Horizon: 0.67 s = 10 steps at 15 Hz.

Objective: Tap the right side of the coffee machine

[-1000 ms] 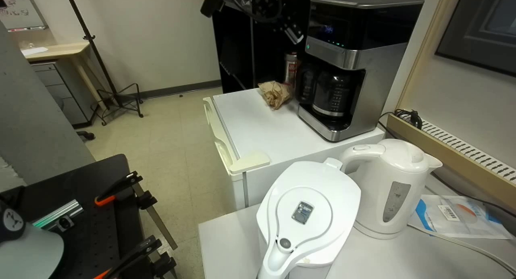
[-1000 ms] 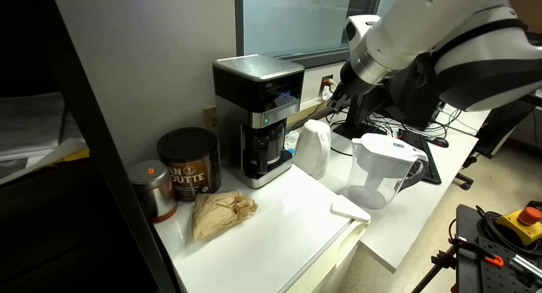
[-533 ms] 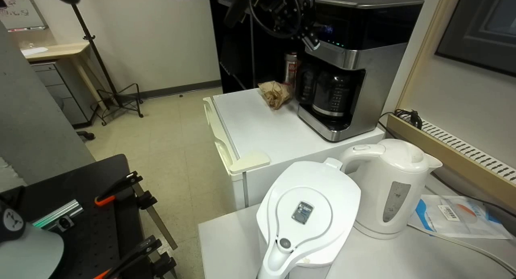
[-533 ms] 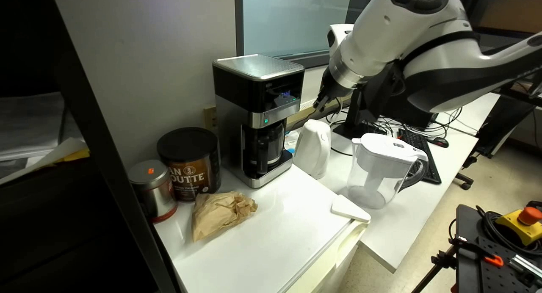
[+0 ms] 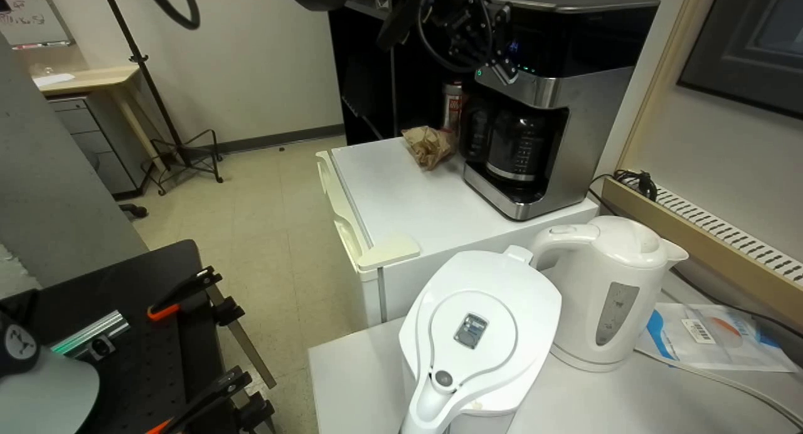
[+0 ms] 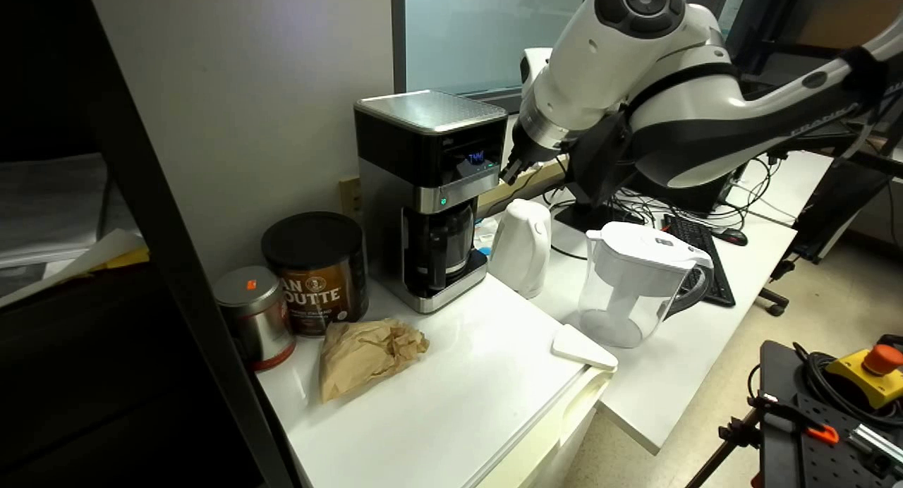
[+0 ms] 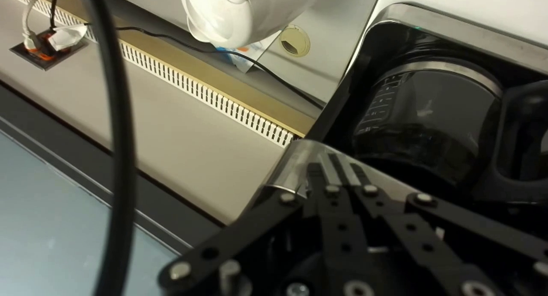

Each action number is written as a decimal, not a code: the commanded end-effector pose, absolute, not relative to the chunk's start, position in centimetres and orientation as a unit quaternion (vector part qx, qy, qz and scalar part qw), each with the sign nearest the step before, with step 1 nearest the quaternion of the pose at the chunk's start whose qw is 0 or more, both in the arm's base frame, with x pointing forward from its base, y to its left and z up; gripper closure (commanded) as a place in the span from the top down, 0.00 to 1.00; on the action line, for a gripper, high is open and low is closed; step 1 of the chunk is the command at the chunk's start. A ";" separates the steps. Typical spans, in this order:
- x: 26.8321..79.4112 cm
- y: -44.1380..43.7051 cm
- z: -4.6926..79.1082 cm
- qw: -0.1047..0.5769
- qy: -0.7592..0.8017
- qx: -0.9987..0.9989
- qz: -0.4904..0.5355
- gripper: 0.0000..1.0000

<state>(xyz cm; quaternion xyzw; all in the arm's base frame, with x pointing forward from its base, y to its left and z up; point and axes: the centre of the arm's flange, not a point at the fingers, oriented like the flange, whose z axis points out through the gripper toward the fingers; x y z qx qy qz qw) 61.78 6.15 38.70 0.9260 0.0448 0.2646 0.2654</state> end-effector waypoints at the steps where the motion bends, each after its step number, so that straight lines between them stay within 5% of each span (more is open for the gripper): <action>1: 63.8 6.5 38.1 0.270 0.036 0.923 0.272 0.03; 10: 65.1 6.2 37.6 0.269 0.036 0.922 0.275 0.03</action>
